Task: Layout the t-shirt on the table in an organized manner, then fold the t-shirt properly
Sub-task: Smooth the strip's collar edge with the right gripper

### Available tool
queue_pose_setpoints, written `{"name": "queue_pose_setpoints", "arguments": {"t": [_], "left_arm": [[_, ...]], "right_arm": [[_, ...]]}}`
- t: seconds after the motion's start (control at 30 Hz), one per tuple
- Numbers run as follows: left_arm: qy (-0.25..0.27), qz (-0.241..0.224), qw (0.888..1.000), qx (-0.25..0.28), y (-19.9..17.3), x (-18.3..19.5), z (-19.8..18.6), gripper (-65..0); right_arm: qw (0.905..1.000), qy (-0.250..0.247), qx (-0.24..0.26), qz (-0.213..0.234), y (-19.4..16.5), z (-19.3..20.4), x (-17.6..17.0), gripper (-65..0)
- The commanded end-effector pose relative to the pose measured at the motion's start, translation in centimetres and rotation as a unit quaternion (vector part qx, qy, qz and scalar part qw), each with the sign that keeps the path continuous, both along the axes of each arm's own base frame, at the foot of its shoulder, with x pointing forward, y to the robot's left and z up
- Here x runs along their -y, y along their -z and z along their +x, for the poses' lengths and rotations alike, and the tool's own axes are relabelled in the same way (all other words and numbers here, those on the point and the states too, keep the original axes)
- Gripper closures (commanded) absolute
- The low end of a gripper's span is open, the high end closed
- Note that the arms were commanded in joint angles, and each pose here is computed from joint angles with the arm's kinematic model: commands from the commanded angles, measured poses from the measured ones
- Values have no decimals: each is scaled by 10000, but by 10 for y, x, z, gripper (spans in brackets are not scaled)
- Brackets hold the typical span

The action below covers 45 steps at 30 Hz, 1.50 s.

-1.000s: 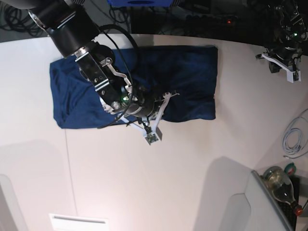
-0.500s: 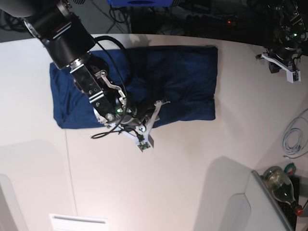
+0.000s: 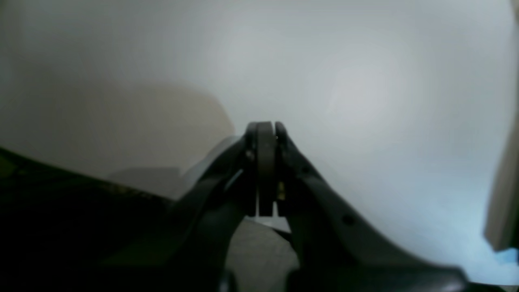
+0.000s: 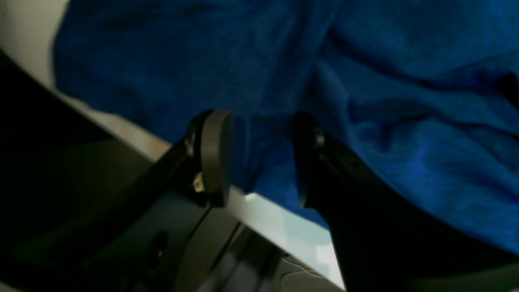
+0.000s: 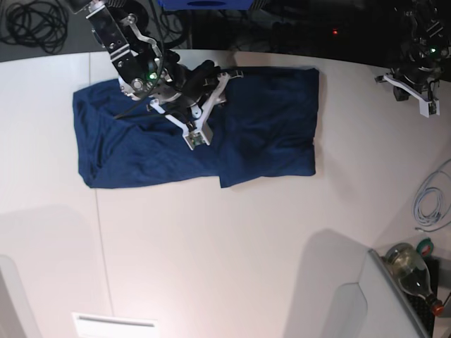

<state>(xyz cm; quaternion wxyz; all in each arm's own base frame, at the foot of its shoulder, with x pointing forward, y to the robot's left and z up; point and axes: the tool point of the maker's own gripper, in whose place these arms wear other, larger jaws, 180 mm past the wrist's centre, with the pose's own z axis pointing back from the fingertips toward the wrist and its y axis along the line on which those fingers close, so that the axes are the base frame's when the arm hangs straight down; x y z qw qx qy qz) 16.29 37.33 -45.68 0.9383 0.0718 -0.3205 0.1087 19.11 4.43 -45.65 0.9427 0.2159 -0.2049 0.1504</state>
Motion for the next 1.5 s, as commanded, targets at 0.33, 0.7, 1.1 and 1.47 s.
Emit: {"name": "queue_pose_setpoints", "arguments": {"t": [0.33,0.7,1.1,1.47], "left_arm": [[45,267,9994,225,-20,-22,13,0],[41,262,9994,220,-20,-22,13,0],[44,270,9994,220,-20,-22,13,0],[44,270,9994,227,-20,-22,14,0]], "right_arm": [[9999,56,-142,65,6,-16,-1,-234],[9993,-252,-203,162,4,-33,-20,-224],[9993,-231,-290,109,8,-39,-15,-8],[9998,-124,-22,184,-10,-32,-5,-8]]}}
